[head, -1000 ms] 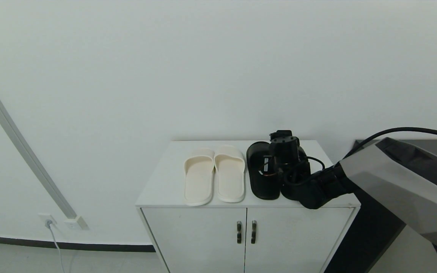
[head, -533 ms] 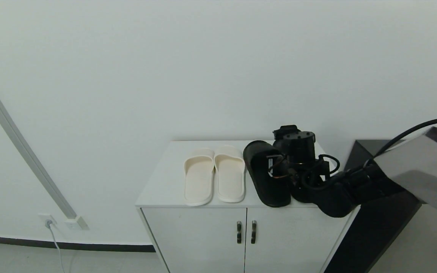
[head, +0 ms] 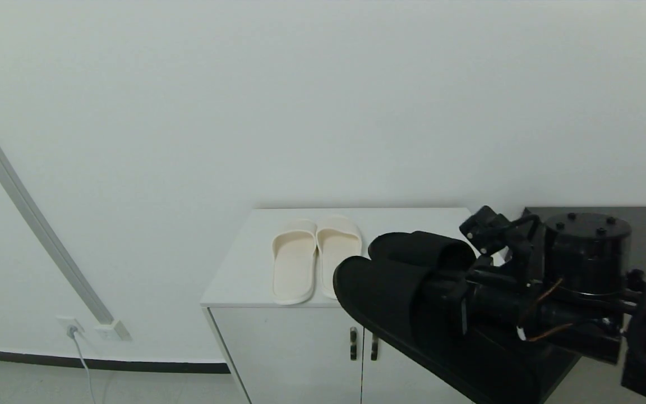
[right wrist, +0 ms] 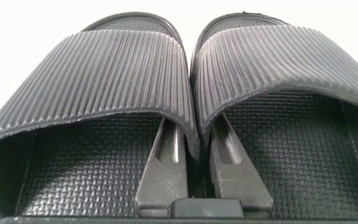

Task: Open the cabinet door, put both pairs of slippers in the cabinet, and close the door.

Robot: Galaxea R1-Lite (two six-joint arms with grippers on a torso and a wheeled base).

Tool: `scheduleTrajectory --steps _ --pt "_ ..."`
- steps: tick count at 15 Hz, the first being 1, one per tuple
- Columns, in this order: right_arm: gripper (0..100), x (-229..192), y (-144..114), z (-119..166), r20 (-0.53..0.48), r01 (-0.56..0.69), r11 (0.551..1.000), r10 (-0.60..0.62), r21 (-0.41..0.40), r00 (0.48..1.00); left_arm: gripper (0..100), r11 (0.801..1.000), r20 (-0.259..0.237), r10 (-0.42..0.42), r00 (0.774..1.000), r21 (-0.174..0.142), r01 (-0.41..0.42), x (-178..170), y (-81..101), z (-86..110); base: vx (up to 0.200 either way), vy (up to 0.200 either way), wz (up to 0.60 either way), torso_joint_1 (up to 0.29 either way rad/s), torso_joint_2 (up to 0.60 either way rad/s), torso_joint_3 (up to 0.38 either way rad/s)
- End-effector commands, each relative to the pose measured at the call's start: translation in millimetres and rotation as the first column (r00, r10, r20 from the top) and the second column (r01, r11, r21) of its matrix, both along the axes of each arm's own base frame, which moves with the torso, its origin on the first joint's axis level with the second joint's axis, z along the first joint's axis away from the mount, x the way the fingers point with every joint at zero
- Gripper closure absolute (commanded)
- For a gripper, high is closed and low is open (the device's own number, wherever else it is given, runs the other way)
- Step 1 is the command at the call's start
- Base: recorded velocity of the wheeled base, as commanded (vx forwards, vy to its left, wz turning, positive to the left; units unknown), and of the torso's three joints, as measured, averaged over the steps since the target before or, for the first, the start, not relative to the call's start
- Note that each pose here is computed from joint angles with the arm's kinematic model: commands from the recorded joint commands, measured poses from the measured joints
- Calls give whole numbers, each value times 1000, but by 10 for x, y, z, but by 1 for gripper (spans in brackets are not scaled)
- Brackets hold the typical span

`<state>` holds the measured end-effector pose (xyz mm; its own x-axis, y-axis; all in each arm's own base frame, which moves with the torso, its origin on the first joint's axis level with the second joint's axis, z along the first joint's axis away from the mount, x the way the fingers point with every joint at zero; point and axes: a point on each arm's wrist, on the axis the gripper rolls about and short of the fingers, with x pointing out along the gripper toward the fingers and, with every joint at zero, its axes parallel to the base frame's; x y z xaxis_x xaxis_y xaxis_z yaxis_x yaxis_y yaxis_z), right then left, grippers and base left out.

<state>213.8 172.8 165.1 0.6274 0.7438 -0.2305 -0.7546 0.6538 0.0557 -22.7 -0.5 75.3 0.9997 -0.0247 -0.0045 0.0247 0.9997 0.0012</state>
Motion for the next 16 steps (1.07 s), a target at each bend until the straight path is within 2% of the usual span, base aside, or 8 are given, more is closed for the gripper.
scheduleTrajectory --steps 1,5,16 --pt "100 -242 -154 178 37 -39 999 38 35 999 100 1000 0 0 1000 0 0 0 0 -1 0 0 0 0 0 0" --pt "100 -269 -166 141 24 -74 997 73 32 997 100 1000 0 -3 1000 2 3 0 0 -1 -200 0 0 5 5 4" --pt "100 -295 -150 55 -3 -81 997 81 12 997 100 1000 0 -1 1000 -3 1 0 0 -1 0 0 0 0 0 0"
